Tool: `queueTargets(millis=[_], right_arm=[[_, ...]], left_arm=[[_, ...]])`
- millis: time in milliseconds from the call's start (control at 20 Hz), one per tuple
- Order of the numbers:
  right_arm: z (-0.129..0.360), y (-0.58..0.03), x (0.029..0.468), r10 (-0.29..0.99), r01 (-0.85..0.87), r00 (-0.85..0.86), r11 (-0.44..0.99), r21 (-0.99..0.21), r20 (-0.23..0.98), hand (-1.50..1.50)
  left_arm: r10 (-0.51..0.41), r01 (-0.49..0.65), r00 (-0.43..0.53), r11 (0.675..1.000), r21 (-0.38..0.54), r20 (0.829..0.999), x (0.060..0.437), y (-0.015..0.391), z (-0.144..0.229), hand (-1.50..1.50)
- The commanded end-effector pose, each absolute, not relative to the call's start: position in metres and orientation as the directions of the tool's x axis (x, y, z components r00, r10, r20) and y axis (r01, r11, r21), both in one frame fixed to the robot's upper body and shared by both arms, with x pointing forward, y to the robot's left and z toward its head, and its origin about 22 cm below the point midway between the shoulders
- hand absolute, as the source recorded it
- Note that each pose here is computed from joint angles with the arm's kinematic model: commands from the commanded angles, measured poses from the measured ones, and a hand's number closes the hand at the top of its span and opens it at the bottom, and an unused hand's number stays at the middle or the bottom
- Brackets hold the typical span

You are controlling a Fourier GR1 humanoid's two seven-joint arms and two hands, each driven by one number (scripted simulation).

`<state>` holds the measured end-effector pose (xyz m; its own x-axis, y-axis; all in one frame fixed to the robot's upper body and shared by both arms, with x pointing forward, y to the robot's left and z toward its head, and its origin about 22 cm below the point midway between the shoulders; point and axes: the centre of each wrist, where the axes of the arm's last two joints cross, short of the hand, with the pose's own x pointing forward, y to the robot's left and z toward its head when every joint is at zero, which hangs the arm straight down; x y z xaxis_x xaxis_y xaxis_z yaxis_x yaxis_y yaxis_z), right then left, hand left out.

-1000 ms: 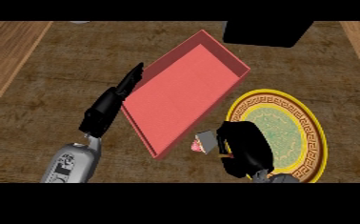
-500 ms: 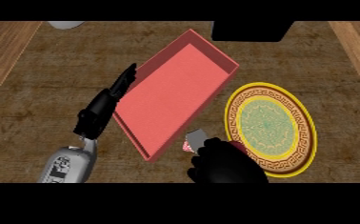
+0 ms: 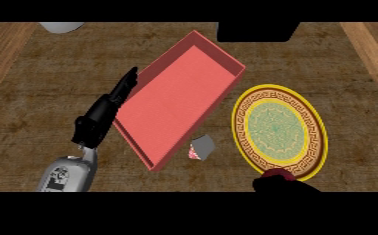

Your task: Pick the pear from the plate and place it in the cardboard box

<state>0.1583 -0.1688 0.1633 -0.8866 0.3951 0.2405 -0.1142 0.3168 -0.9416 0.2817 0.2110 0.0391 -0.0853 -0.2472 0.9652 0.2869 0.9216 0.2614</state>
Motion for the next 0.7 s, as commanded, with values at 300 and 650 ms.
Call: queueTargets(millis=[300, 650], right_arm=[[0.222, -0.193, 0.158, 0.444, -0.118, -0.829, 0.456, -0.882, 0.341, 1.5], [0.236, -0.156, 0.218, 0.478, -0.122, -0.786, 0.503, -0.856, 0.392, 1.5]], left_arm=[[-0.243, 0.291, -0.092, 0.921, 0.26, 0.966, 0.29, 0.223, 0.037, 0.0], [-0.247, 0.3, -0.1, 0.916, 0.266, 0.964, 0.299, 0.213, 0.049, 0.0]])
